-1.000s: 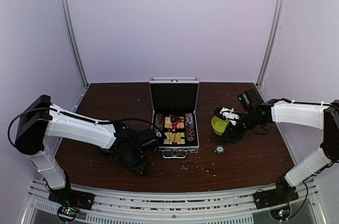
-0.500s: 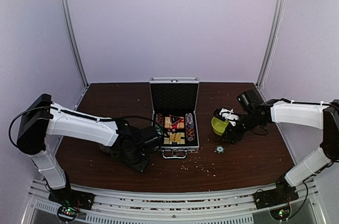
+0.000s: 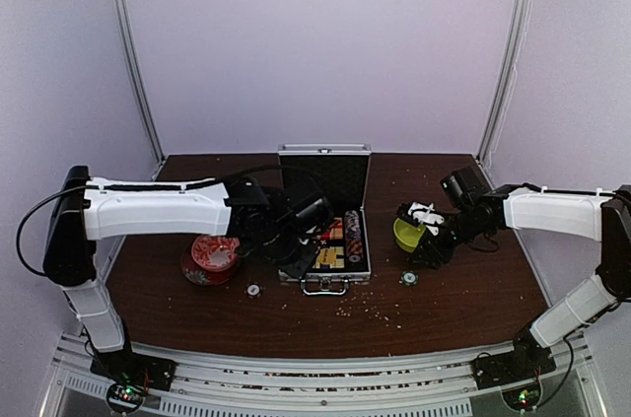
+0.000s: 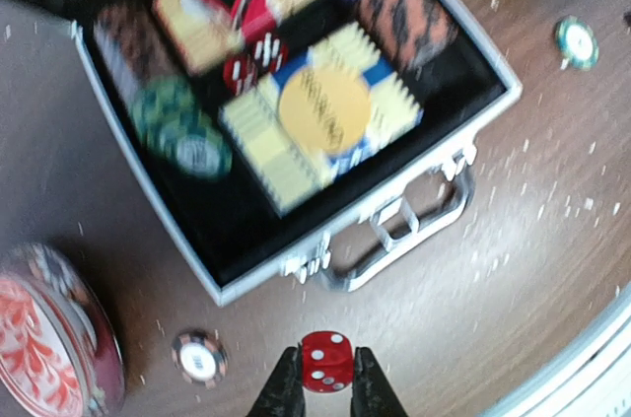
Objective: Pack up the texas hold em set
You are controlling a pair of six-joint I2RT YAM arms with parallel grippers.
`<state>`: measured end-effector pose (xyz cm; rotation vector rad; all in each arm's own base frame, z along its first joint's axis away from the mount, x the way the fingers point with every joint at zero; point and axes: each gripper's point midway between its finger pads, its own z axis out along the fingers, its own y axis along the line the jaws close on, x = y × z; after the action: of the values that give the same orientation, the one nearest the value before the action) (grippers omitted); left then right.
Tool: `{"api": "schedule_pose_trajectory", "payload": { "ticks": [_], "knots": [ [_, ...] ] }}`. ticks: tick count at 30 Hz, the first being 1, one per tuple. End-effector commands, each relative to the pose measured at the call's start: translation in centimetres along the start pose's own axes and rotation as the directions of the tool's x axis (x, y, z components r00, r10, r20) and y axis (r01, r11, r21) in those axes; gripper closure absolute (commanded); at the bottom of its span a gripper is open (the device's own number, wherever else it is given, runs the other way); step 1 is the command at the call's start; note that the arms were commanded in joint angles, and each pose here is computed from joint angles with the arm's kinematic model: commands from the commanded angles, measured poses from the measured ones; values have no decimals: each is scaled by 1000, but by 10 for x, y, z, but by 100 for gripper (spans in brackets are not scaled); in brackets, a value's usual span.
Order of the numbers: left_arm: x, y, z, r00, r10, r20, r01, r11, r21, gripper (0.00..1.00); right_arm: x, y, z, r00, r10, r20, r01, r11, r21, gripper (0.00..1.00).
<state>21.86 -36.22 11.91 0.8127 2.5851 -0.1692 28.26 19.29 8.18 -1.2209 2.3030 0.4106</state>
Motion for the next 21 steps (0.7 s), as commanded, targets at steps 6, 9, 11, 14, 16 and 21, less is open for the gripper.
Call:
{"api": "schedule_pose_trajectory", "payload": {
  "ticks": [6, 9, 11, 14, 16, 21],
  "knots": [
    [-113, -2, 33, 974, 10, 227, -9, 1000, -6, 86, -12, 5, -5, 999, -29, 30, 29, 999, -15, 30],
    [-126, 6, 53, 972, -6, 235, 8, 1000, -4, 86, -14, 6, -6, 999, -29, 37, 29, 999, -21, 30],
    [-131, 9, 65, 971, -11, 240, 10, 1000, 6, 86, -14, 6, -6, 999, -29, 37, 30, 999, -21, 30],
    [-134, 11, 81, 974, -19, 227, 13, 1000, 28, 86, -14, 6, -6, 999, -31, 38, 32, 999, -19, 30],
    [-133, 10, 90, 975, -20, 219, 11, 999, 43, 86, -14, 5, -6, 999, -29, 35, 29, 999, -19, 30],
    [-131, 5, 108, 979, -23, 202, 7, 997, 76, 86, -11, 6, -4, 999, -28, 27, 28, 999, -21, 30]
  ]
}}
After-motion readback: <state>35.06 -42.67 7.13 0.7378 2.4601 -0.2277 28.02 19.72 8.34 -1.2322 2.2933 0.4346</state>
